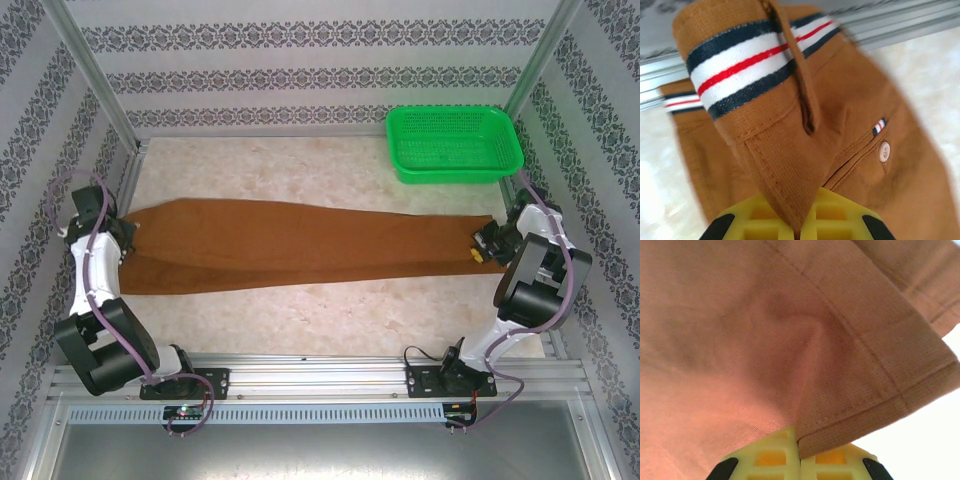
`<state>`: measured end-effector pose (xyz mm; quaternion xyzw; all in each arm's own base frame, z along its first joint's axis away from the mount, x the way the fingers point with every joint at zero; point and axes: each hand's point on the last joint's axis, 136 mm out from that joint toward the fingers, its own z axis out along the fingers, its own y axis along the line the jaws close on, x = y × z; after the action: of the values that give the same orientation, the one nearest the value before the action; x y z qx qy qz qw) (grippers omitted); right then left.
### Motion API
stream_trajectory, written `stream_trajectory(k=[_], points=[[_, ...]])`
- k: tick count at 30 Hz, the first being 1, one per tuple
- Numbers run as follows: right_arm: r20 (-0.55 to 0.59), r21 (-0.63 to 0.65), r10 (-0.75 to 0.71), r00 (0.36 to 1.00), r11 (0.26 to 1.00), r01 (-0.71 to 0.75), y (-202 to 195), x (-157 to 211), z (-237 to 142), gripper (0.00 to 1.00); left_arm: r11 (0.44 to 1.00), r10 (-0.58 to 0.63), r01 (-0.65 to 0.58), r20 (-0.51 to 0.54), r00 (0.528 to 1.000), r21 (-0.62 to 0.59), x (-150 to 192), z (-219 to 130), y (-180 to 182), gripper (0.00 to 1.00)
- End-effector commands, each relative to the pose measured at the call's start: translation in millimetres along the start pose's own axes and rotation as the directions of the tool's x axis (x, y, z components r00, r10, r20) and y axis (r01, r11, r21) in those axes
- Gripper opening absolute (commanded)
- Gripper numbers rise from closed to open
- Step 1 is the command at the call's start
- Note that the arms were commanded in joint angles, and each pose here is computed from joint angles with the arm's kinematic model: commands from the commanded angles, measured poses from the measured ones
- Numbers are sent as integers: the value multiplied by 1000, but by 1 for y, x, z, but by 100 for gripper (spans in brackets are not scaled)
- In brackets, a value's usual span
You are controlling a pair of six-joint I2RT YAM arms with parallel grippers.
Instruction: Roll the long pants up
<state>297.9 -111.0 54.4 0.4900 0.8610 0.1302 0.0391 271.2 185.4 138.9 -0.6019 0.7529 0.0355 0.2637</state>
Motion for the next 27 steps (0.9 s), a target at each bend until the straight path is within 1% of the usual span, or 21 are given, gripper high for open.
stream_trajectory(k=[1, 2, 3, 5, 6, 7, 8, 10, 11, 12, 13, 14, 15, 17, 18, 19, 20, 21, 22, 25, 27], points=[[52, -7, -27, 998, 1000, 27, -5, -3, -4, 0, 986, 44, -44, -3, 999, -162, 12, 7, 44, 7], [39, -18, -28, 999, 999, 29, -4, 0, -1, 0, 984, 36, -40, -22, 999, -174, 20, 12, 50, 15], [29, -29, -31, 999, 999, 32, -2, 3, 0, 0, 983, 26, -32, -33, 999, -179, 25, 15, 54, 20], [19, -52, -34, 999, 998, 35, 0, 7, 0, 0, 985, -9, -1, -56, 998, -174, 35, 19, 61, 37], [22, -58, -38, 999, 998, 39, 0, 8, -3, 0, 984, -34, 24, -51, 998, -176, 38, 16, 64, 38], [31, -76, -49, 998, 996, 51, 4, 9, -9, 10, 985, -59, 53, -27, 998, -162, 36, 9, 65, 40], [43, -90, -55, 998, 994, 59, 7, 9, -16, 16, 987, -82, 82, 5, 997, -140, 32, -1, 65, 41], [95, -114, -65, 993, 991, 76, 15, 7, -38, 33, 987, -129, 136, 81, 988, -83, 16, -30, 58, 49], [125, -125, -71, 990, 988, 86, 19, 5, -49, 38, 990, -119, 125, 88, 989, -61, 9, -37, 50, 53], [163, -135, -79, 984, 986, 101, 25, 2, -61, 43, 993, -109, 113, 87, 990, -36, 0, -45, 38, 55], [192, -137, -92, 977, 983, 120, 31, 2, -73, 51, 993, -112, 114, 79, 991, -21, -5, -49, 29, 57], [210, -140, -109, 972, 980, 141, 36, 2, -80, 62, 993, -115, 115, 68, 991, -3, -8, -52, 22, 58], [224, -137, -129, 966, 977, 162, 42, 4, -86, 68, 992, -126, 125, 62, 990, 9, -11, -58, 17, 58], [240, -142, -157, 958, 970, 195, 53, 9, -91, 68, 988, -140, 137, 35, 990, 78, -10, -63, 3, 58], [243, -158, -174, 954, 963, 216, 61, 12, -88, 66, 981, -131, 127, 16, 991, 147, -7, -63, -12, 56], [235, -177, -194, 952, 955, 238, 70, 18, -81, 54, 969, -100, 98, -2, 995, 225, 0, -61, -32, 52], [217, -182, -218, 952, 949, 259, 79, 25, -70, 28, 960, -60, 63, -19, 998, 272, 10, -56, -48, 40], [192, -177, -235, 953, 947, 270, 84, 32, -58, 0, 960, -13, 19, -24, 1000, 280, 20, -51, -58, 19], [158, -166, -262, 952, 943, 288, 90, 40, -44, 0, 966, 44, -35, -32, 999, 258, 32, -43, -63, 0], [79, -140, -325, 942, 932, 333, 100, 64, -8, 0, 984, 135, -126, -63, 989, 129, 53, -14, -46, 0], [38, -118, -346, 938, 930, 348, 98, 74, 11, 0, 993, 119, -118, -73, 990, 18, 59, 3, -18, 0]])
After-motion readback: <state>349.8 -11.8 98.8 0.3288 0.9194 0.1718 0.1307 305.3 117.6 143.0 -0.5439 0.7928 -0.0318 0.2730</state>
